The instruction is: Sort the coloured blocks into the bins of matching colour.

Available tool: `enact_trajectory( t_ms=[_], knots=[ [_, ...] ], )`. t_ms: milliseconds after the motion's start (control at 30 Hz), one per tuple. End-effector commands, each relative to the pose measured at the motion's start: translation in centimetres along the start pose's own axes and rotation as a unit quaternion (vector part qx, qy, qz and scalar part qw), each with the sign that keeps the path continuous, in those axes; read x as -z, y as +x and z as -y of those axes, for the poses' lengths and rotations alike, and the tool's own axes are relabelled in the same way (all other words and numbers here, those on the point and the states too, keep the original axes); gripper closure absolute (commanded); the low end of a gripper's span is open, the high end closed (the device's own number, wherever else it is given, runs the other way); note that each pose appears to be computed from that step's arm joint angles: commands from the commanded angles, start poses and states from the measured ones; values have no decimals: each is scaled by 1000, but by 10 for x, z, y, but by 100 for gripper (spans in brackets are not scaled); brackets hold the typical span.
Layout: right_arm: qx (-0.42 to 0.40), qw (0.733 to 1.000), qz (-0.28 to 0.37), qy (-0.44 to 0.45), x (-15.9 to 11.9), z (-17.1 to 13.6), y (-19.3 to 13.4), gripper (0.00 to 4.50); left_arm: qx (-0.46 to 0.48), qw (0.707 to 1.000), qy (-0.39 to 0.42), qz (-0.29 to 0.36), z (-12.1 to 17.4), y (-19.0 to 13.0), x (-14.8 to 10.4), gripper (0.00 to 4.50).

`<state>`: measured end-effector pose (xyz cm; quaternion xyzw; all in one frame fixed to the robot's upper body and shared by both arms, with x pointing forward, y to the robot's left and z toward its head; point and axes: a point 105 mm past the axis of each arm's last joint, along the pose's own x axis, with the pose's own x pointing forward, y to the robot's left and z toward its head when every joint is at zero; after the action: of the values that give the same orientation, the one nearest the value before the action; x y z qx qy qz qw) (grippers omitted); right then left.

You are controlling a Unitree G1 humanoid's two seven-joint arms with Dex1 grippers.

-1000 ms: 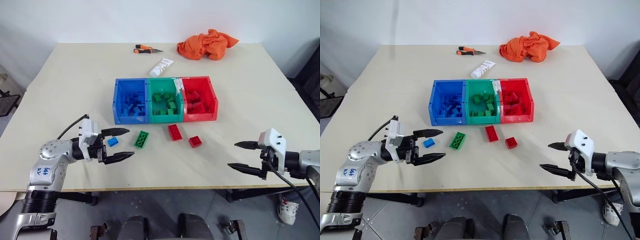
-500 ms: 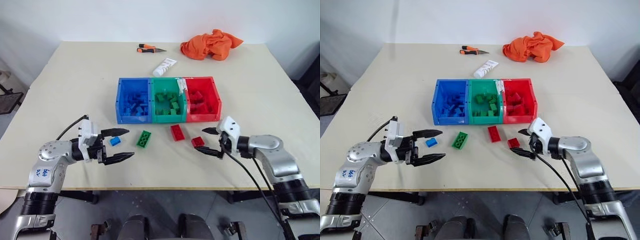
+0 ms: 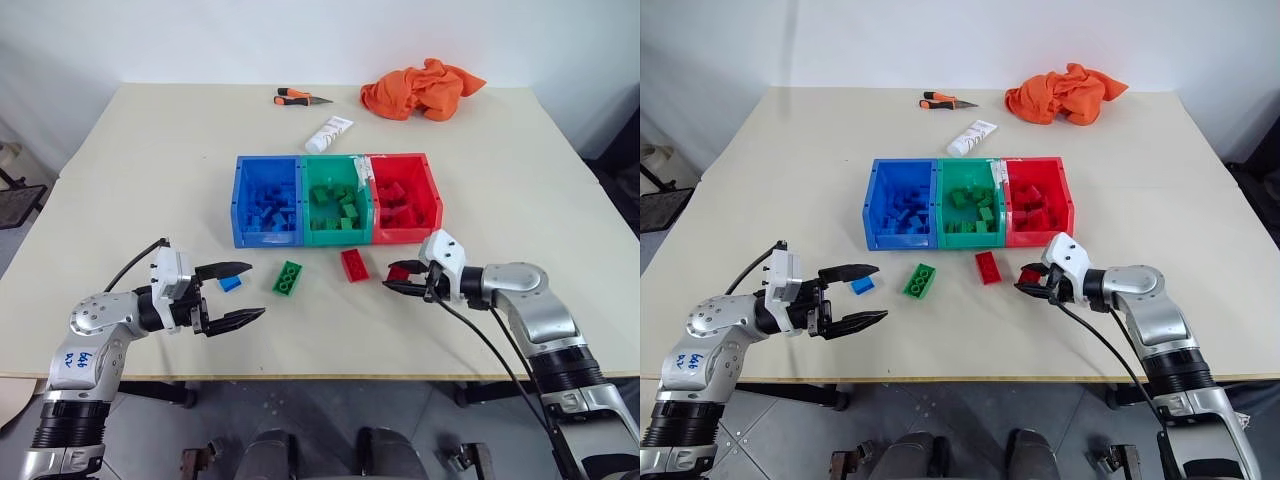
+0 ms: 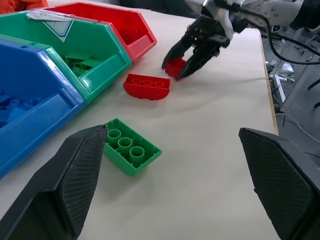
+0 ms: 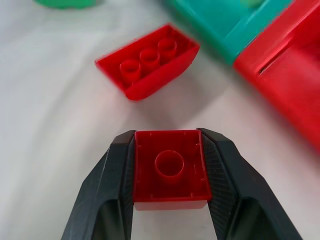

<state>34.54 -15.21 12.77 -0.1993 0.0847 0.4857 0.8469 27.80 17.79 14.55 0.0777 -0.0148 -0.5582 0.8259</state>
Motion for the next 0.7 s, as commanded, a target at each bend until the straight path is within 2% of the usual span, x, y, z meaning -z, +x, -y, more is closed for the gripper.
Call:
enact_trajectory(
  t_ms=[33,300,433,567,700],
  knots=[
    [53,997,49,-35,-40,24,-17,303,5,1000,18,15,-1,3,-11,0],
    [111,989,81,-55,-70,56,-28,303,15,999,26,18,-4,9,-16,0],
    [155,981,93,-71,-93,94,-19,303,9,999,26,21,-2,8,-14,0],
    [186,978,76,-56,-93,117,-2,303,8,999,20,26,4,11,-10,0],
    [195,977,65,-53,-90,123,10,303,7,999,19,29,5,14,-9,0]
  ],
)
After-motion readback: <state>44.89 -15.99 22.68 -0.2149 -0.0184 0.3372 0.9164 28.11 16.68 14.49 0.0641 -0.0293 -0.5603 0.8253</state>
